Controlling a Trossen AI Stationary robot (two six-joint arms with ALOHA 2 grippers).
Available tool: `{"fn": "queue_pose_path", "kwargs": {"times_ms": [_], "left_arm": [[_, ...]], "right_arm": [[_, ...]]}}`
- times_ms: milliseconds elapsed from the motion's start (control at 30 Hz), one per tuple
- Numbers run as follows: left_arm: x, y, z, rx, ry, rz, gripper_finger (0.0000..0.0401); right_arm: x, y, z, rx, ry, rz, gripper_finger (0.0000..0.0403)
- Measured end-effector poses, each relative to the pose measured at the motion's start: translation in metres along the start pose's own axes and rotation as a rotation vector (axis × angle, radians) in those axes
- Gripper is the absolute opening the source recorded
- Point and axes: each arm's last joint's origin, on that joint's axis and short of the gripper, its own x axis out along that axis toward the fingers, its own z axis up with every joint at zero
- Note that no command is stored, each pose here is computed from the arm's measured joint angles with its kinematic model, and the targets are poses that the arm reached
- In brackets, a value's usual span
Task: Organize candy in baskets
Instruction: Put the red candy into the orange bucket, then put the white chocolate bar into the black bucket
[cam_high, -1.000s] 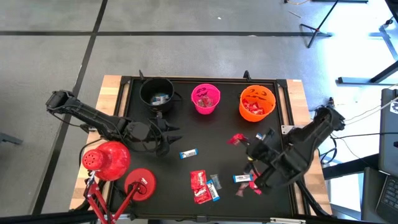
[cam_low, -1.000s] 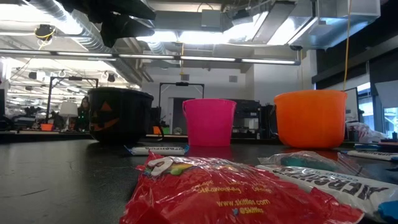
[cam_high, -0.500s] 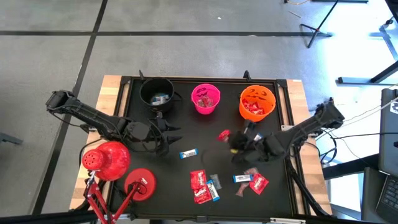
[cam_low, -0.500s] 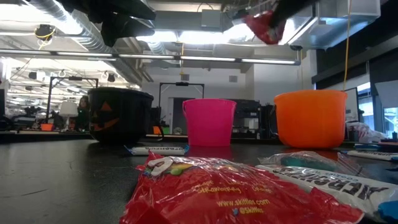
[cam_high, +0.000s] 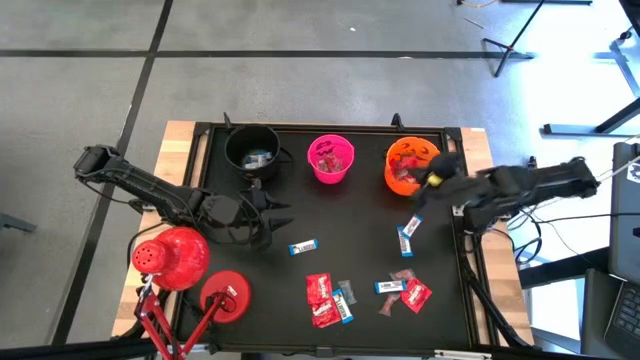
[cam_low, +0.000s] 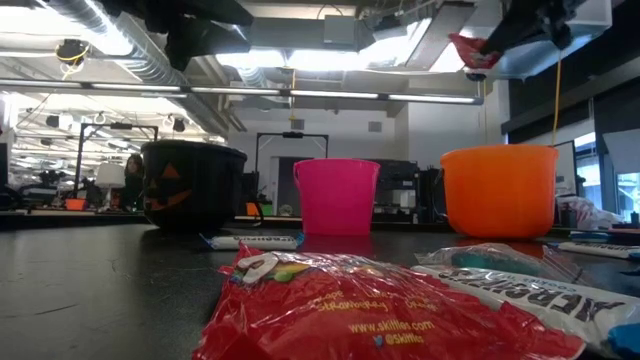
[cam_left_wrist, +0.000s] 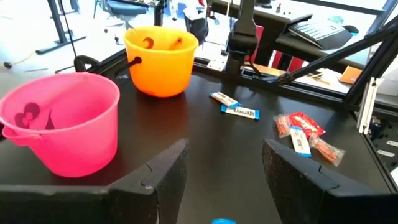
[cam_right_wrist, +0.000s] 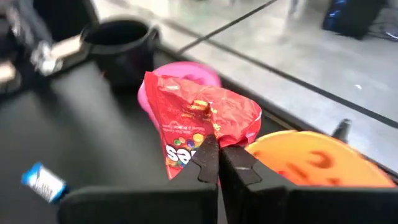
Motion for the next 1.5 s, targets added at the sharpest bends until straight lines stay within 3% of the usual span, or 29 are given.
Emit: {"fn": "queue_pose_path", "kwargs": {"times_ms": [133,333,633,833,1000,1133,1500], "left_arm": [[0.000,0.000,0.002,-0.006,-0.019,-0.001,0.0196],[0.000,-0.001,0.003,-0.013,-0.029,-0.005,0.0196],[0.000,-0.001,0.003,-0.014,-0.029,-0.005,0.0195],[0.000,-0.001,0.003,-0.013,-0.029,-0.005,0.0195],[0.000,-0.001,0.003,-0.013,-0.029,-0.005,0.0195],[0.000,-0.001,0.003,-0.014,-0.025,-0.014,0.0195],[-0.002,-0.006,0.001,-0.031,-0.014,-0.042,0.0195]], "right_arm": [[-0.008,-0.025,0.006,0.080,-0.067,-0.070,0.0001],[-0.002,-0.046,0.004,0.046,-0.017,-0.238,0.0026],[0.019,-0.059,0.001,0.057,0.153,-0.344,0.0159],[0.021,-0.056,0.002,0.017,0.207,-0.227,0.0222],[0.021,-0.045,0.002,0.076,0.301,0.073,0.0229],[0.019,-0.022,-0.009,0.073,0.467,0.320,0.0229],[-0.003,0.064,-0.077,-0.191,0.738,0.410,0.0230]]}}
